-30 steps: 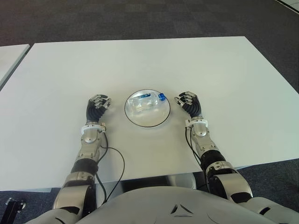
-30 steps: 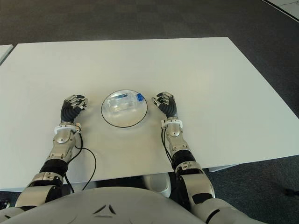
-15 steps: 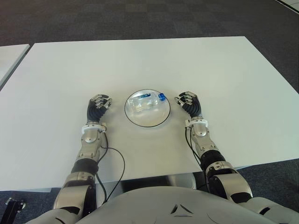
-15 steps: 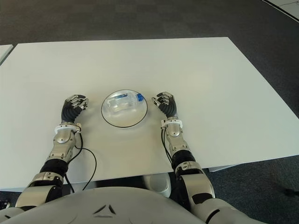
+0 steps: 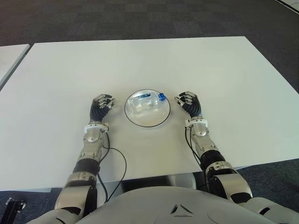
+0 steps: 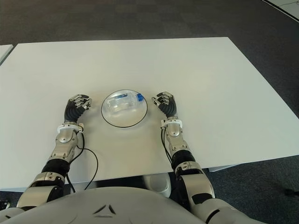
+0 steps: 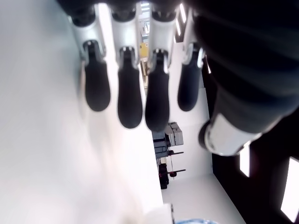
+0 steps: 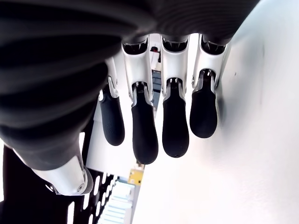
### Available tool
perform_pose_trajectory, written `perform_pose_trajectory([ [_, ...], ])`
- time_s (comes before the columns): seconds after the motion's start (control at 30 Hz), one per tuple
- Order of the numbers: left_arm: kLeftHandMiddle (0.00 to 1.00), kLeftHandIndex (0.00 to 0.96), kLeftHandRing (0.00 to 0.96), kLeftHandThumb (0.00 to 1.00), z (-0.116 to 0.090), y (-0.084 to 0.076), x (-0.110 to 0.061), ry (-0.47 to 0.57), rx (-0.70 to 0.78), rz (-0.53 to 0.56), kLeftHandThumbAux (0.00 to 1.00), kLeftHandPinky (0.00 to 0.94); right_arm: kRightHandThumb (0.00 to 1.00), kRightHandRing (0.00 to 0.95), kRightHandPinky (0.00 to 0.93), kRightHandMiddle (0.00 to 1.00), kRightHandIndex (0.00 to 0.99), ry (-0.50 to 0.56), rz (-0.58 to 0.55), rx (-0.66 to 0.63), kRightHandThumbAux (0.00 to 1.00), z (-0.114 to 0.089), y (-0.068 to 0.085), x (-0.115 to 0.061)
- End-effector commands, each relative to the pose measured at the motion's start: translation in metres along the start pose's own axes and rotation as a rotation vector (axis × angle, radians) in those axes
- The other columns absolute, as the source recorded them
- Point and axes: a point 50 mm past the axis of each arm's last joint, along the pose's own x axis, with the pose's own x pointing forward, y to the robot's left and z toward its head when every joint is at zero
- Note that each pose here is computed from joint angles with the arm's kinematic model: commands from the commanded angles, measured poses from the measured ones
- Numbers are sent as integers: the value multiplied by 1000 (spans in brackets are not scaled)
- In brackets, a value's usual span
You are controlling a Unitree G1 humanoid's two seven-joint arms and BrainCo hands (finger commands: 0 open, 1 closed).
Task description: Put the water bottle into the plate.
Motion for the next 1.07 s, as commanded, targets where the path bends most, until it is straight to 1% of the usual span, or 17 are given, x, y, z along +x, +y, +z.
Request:
perform_pose_trajectory([
  [0.03, 577, 432, 566, 705, -24, -6, -14, 130, 8, -39, 715, 547, 706, 613, 614, 609, 434, 65, 5, -5, 730, -12, 3, -7],
  [0.3, 584, 432, 572, 706, -24, -7, -15, 117, -2, -46, 715, 551, 706, 611, 604, 609, 434, 65, 6, 3, 730, -12, 3, -7],
  [0.63, 586, 432, 569, 706, -24, -9, -16, 117, -8, -55, 715, 543, 706, 617, 620, 616, 434, 70, 2, 5, 730, -12, 3, -7],
  [1.07, 592, 433, 566, 707, -23, -11, -17, 111, -18, -59, 715, 545, 707, 612, 616, 608, 434, 72, 3, 0, 730, -12, 3, -8],
])
